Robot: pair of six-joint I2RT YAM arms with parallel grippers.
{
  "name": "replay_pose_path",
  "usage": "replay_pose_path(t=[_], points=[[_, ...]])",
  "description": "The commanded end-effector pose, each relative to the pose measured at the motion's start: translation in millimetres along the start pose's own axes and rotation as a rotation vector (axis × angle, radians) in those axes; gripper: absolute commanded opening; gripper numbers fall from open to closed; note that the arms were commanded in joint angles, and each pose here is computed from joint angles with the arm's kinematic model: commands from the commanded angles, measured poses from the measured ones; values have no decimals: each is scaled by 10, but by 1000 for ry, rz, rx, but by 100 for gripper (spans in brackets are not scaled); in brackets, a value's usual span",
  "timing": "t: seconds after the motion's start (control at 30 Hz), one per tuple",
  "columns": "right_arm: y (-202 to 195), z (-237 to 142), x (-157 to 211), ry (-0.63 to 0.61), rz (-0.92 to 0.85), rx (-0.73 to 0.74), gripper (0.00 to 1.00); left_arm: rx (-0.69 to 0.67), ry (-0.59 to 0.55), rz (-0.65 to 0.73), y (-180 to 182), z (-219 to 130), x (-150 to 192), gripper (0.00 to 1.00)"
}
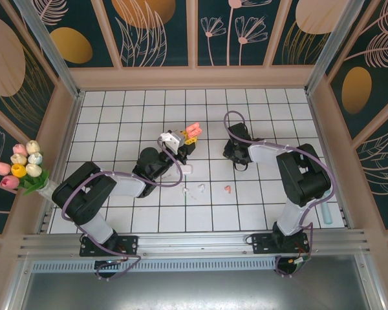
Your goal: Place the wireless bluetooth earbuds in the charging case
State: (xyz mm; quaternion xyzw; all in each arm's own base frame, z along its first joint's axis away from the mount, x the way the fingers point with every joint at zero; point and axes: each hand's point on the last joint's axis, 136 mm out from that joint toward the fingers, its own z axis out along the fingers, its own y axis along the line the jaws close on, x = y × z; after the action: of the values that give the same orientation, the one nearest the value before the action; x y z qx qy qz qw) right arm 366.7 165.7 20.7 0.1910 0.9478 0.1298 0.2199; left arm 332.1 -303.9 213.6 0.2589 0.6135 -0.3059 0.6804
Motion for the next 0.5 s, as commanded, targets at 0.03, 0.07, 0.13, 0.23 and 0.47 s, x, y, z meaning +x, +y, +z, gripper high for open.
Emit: replay_pose_path(t=[0.03, 0.07, 0.13, 0.23, 0.47], points=[[-5, 73, 9, 8, -20, -7, 24, -6, -42, 17, 27, -25, -150, 0], [20, 70, 17, 10, -29, -25, 22, -6, -44, 17, 29, -24, -155, 0], [126, 39, 17, 7, -55, -89, 21, -6, -43, 19, 33, -24, -154, 0], [229, -12, 25, 8, -80, -153, 18, -8, -45, 19, 40, -25, -162, 0], [509, -192, 167, 54, -103, -352, 18, -9, -44, 18, 47, -32, -160, 0]])
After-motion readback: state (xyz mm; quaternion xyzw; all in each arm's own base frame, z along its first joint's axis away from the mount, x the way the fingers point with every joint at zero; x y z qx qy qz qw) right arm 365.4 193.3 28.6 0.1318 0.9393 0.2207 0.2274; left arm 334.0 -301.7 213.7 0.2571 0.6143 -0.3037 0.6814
